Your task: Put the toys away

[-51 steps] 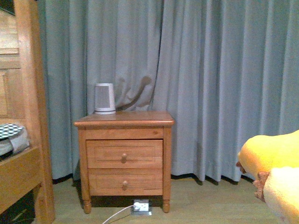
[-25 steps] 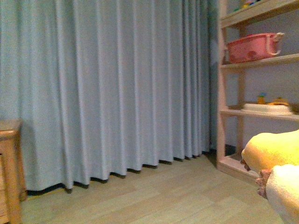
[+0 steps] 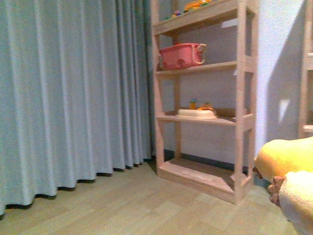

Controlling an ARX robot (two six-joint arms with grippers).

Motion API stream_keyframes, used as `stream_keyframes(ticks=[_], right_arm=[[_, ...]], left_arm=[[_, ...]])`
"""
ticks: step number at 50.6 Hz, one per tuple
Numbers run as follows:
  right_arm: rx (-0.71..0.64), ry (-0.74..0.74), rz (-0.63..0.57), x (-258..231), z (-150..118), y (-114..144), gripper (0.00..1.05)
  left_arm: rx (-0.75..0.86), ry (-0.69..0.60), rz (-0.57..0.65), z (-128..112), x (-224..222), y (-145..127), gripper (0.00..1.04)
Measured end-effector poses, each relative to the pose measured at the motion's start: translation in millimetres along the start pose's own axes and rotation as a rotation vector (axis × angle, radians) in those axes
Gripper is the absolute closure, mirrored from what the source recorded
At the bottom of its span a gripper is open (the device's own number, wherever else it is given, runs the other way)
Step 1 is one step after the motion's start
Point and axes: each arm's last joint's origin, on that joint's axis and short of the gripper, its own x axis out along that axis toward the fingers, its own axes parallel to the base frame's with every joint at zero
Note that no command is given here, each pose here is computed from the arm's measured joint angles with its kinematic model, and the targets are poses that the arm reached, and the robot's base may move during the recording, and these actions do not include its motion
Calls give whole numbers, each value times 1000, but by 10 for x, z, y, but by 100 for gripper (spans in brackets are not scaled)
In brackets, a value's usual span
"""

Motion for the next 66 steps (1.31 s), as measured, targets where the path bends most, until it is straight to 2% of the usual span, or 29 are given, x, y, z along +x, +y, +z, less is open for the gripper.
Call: stream_keyframes(ticks=[66], right_arm=[[0, -2, -9, -1, 1, -3, 97]], left_arm=[[1, 2, -9, -1, 1, -4, 6]])
